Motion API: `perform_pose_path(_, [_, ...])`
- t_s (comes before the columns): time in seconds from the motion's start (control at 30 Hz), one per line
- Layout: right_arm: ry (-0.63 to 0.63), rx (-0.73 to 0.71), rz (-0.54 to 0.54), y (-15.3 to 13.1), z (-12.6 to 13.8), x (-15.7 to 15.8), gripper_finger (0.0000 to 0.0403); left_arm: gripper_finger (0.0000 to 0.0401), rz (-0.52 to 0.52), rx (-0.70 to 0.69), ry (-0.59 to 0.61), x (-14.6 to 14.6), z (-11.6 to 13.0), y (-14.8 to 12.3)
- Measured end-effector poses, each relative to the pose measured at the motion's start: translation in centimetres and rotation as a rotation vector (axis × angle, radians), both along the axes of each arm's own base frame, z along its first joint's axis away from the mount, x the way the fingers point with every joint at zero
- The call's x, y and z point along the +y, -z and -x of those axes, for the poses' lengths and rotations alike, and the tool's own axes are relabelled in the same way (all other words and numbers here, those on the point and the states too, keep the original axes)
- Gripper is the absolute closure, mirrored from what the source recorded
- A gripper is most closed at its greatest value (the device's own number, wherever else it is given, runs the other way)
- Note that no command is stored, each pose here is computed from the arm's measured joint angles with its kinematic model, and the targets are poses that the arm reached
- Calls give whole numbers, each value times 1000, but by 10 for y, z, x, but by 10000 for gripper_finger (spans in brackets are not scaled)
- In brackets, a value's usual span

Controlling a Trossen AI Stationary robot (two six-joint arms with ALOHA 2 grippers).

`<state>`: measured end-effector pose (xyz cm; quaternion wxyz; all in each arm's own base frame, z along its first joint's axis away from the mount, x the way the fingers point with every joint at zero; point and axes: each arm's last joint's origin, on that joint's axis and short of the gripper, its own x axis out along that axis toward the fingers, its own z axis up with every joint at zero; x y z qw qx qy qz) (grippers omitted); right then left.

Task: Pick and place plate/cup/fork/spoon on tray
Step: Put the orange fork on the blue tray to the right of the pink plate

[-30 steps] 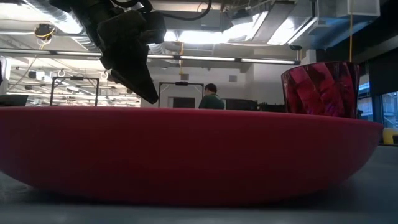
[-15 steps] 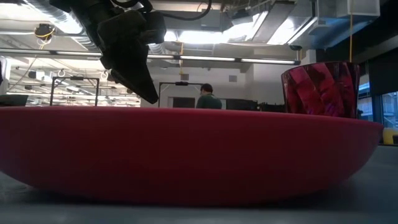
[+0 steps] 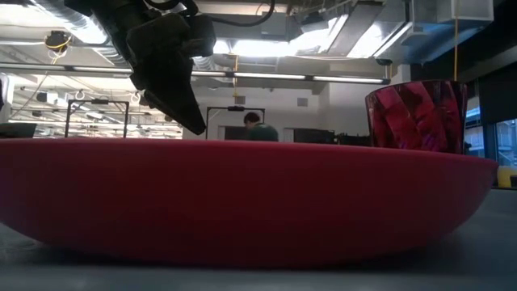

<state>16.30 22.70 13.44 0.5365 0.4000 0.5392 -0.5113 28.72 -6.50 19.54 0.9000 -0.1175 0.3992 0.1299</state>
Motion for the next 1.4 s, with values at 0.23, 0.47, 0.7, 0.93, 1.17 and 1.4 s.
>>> perform_pose_path(0.23, [4, -37, -31, -3, -4, 1, 332, 347, -1, 0, 0, 0, 0, 0])
perform_pose_path(0.47, [8, -26, -32, -3, -4, 0, 332, 347, -1, 0, 1, 0, 0, 0])
perform_pose_path(0.7, [7, -25, -35, -4, -4, 0, 352, 347, -2, 1, 1, 0, 0, 0])
perform_pose_path(0.93, [-6, -32, -27, -4, -4, -1, 394, 347, -2, 1, 2, 0, 0, 0])
perform_pose_path(1.17, [-16, -33, -12, -6, -3, -2, 397, 347, -2, 1, 2, 0, 0, 0])
perform_pose_path(1.4, [-18, -46, -25, -25, 1, -7, 396, 347, -3, 1, 2, 0, 0, 0])
